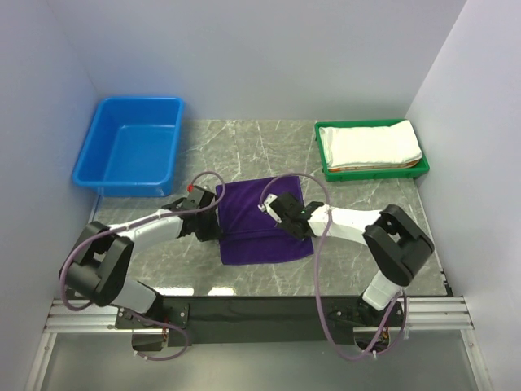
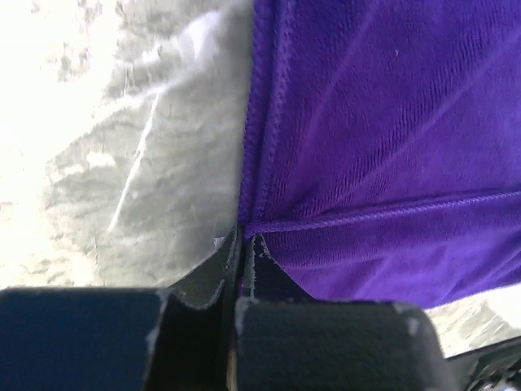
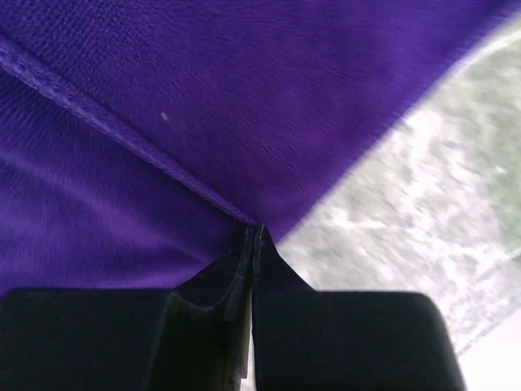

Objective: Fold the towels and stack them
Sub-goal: Fold the towel

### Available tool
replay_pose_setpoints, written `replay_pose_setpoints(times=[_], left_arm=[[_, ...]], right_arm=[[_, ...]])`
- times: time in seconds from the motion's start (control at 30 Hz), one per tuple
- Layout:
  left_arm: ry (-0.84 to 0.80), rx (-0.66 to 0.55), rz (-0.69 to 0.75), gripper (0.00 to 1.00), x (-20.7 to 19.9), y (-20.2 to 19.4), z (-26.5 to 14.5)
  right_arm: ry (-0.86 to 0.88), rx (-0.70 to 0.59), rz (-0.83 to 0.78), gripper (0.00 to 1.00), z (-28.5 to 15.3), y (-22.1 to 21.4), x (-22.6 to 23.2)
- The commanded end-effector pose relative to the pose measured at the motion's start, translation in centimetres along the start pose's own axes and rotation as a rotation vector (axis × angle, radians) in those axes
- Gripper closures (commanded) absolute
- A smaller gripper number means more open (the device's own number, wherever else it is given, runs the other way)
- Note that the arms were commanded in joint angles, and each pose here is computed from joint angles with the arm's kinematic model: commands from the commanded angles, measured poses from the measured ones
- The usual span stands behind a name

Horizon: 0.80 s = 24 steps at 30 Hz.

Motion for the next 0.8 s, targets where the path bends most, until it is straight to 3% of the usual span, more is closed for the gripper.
replay_pose_setpoints(times=[0.0,0.43,0.77], left_arm=[[0.217,-0.085,-0.008,0.99,2.8,1.4,0.9],[0.254,-0.138,-0.055,0.99,0.6,10.2,2.9],[0.209,-0.062,-0.066,0.99,2.9,5.6,1.7]], right_arm=[[-0.023,0.147,-0.046,1.0,1.1,-2.2,-0.7],[-0.055,0.091,0.019,1.0,3.2,1.7,-4.6],[-0.051,0.114,0.041,1.0,1.6,-0.2,-3.6]])
Point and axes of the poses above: each gripper's point midway between its finger pads, its own z axis out along the fingers, its own x axis along the line the jaws close on, y = z × x, the point moved 6 cm from there along -z, back along the fingers, and after that the axes turned 9 degrees about -z, right-handed, at the moved point
